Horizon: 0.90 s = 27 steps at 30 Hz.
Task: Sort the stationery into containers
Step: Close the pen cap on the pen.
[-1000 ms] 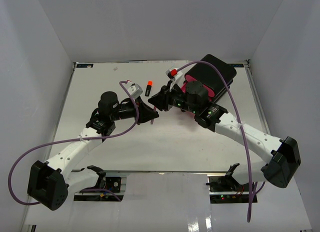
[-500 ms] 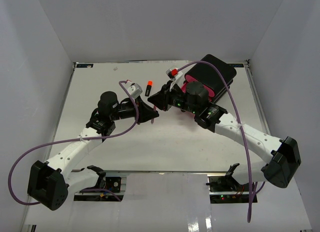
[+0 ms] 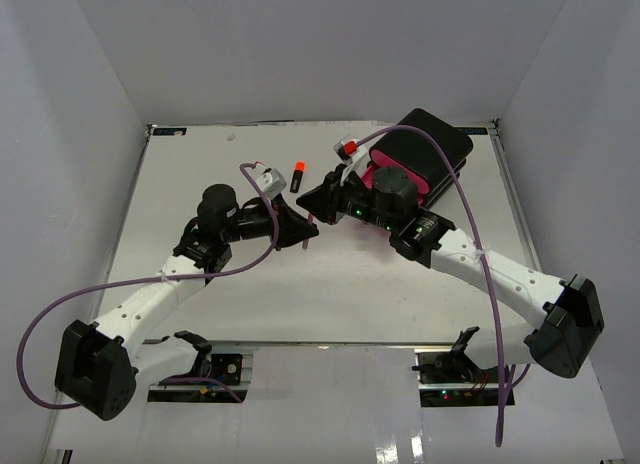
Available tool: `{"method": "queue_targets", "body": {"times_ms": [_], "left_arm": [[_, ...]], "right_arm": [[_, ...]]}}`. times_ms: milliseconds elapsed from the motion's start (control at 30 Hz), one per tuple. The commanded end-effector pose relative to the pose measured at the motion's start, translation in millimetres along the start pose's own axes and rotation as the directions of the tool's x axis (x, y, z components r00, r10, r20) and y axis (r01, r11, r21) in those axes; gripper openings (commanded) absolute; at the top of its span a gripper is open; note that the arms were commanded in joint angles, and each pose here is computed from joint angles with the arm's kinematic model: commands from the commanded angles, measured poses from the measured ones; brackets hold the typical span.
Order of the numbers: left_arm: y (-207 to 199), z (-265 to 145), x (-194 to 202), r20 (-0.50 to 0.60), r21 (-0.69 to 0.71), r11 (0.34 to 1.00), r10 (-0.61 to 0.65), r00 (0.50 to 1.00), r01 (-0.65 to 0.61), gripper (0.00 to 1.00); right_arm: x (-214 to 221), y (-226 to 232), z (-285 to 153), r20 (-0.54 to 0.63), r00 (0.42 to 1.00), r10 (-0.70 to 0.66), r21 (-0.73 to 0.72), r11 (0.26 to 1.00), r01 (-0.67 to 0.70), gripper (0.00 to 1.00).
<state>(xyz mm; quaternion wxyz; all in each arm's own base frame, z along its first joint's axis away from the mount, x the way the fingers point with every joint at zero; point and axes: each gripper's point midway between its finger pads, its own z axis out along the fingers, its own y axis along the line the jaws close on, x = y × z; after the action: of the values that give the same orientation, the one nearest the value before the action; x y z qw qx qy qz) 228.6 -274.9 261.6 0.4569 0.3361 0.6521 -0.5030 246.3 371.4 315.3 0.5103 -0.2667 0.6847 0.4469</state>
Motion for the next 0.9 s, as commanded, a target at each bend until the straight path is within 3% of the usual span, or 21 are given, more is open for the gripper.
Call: {"method": "queue_targets", "body": {"times_ms": [0,533,867], "left_arm": [[-15,-7,-36,0.112,0.013,0.995,0.098,0.989,-0.100,0.00],[-32,-14,-89,0.275,-0.003,0.976,0.208,0.938,-0.216,0.00],[-28,-16,-106,0.278,-0.059,0.961,0.276,0.920,-0.271,0.00]], "right_arm": [[36,-9,-7,-0.107,0.994,-0.013,0.039,0.999,0.017,0.08],[93,-10,-17,-0.273,0.960,0.060,0.069,0.997,-0.043,0.08],[130,-11,-24,-0.411,0.905,0.105,0.094,0.993,-0.073,0.08]]}}
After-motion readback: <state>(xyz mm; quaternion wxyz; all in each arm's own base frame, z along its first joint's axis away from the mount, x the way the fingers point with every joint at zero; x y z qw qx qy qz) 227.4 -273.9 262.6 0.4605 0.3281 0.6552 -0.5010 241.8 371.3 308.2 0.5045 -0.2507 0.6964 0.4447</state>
